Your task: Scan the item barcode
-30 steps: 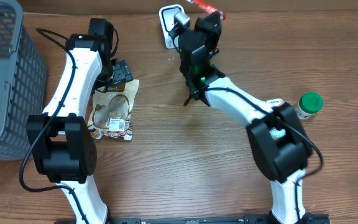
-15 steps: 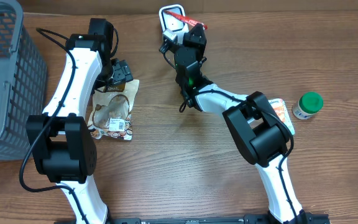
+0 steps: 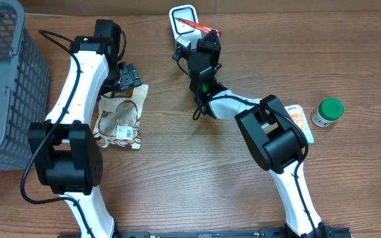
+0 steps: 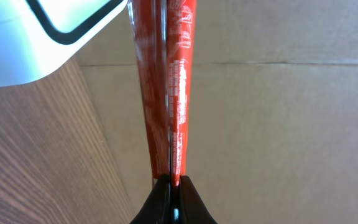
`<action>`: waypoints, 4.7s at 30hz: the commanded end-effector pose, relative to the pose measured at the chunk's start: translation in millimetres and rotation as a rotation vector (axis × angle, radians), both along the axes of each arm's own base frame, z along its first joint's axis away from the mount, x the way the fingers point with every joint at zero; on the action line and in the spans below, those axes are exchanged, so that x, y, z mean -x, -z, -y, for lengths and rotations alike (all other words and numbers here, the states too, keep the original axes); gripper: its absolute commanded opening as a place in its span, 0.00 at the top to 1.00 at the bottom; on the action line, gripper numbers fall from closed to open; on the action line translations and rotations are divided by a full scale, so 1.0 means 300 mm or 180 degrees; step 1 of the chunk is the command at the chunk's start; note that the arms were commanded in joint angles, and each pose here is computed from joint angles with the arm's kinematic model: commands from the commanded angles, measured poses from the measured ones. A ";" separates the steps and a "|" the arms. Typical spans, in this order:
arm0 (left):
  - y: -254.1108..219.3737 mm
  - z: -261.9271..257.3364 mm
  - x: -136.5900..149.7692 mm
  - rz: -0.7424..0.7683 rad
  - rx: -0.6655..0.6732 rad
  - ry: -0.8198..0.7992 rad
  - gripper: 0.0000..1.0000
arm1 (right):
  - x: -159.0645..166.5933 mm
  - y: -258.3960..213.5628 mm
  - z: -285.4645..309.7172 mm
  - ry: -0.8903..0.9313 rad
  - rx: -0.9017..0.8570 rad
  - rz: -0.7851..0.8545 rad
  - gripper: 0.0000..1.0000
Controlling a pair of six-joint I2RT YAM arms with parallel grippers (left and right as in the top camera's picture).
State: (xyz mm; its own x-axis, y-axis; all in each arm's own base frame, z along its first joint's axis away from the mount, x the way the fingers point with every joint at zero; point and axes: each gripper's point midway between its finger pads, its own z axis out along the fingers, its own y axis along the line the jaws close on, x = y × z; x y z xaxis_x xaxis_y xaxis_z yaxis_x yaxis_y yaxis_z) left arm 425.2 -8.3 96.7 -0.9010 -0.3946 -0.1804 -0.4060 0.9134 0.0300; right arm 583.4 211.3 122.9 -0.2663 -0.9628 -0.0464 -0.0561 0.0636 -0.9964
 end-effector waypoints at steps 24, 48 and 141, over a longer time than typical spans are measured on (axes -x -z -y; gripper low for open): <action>-0.009 -0.002 -0.016 0.0034 -0.0037 0.0000 0.00 | -0.005 0.029 0.013 0.0092 -0.0139 -0.0098 0.97; -0.009 -0.003 -0.016 0.0034 -0.0037 0.0000 0.01 | 0.090 -0.196 -0.034 0.0338 -0.0977 0.0267 0.97; -0.009 -0.002 -0.016 0.0034 -0.0036 0.0001 0.00 | 0.906 -0.165 -0.797 -0.0348 -0.6335 -0.3238 0.35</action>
State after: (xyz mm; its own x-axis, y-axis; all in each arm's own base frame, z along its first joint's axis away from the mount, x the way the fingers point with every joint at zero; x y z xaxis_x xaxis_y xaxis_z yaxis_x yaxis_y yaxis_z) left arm 425.2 -8.3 96.7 -0.9011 -0.3942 -0.1804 -0.4057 0.9135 0.0300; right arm 305.7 453.9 173.1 -0.8030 0.0904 -0.5891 -0.4410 0.5749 0.6892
